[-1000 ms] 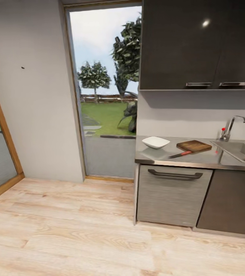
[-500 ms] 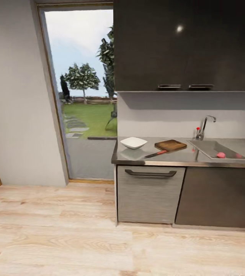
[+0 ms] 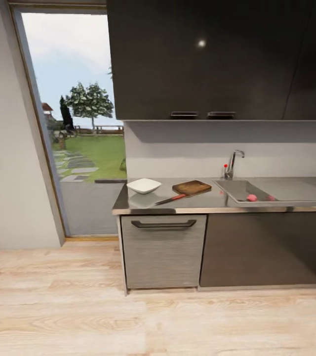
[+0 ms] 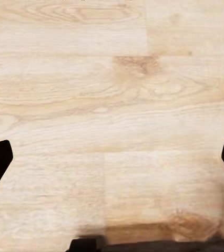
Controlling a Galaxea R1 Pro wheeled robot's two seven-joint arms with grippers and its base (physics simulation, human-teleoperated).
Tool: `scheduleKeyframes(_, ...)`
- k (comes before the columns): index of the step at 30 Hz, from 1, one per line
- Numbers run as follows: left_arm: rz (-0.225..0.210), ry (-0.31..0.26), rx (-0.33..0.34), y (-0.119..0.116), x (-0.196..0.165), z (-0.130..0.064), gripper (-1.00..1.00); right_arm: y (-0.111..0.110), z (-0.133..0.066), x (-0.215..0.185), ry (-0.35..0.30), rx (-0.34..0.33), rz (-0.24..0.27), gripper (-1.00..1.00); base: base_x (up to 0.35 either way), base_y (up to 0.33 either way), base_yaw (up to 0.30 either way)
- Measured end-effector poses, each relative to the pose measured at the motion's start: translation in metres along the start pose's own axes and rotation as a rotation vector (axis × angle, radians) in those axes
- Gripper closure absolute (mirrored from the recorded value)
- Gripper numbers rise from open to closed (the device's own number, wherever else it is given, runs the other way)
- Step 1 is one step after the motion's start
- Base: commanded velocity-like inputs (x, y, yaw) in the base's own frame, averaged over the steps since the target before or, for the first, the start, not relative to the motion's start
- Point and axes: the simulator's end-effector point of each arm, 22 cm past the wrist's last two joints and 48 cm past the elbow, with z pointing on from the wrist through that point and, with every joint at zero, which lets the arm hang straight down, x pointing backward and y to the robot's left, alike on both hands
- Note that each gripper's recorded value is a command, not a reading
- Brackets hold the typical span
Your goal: In the kitchen, take the Vidalia onion out of the sink, dice it on the chopping board with the paring knife, put the diced onion into the bowl on the countertop, then place both the paring knife and the chopping board into the sink.
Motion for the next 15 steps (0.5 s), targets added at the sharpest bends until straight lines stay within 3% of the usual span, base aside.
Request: scheduleKeyframes(15,-0.002,0.001,-0.001,0.0003,0.0005,-0.0002,-1.0,0.0007,-0.0002,-0.0001,0.0,-0.002,-0.001,-1.0,0.158,-0.307,-0.003)
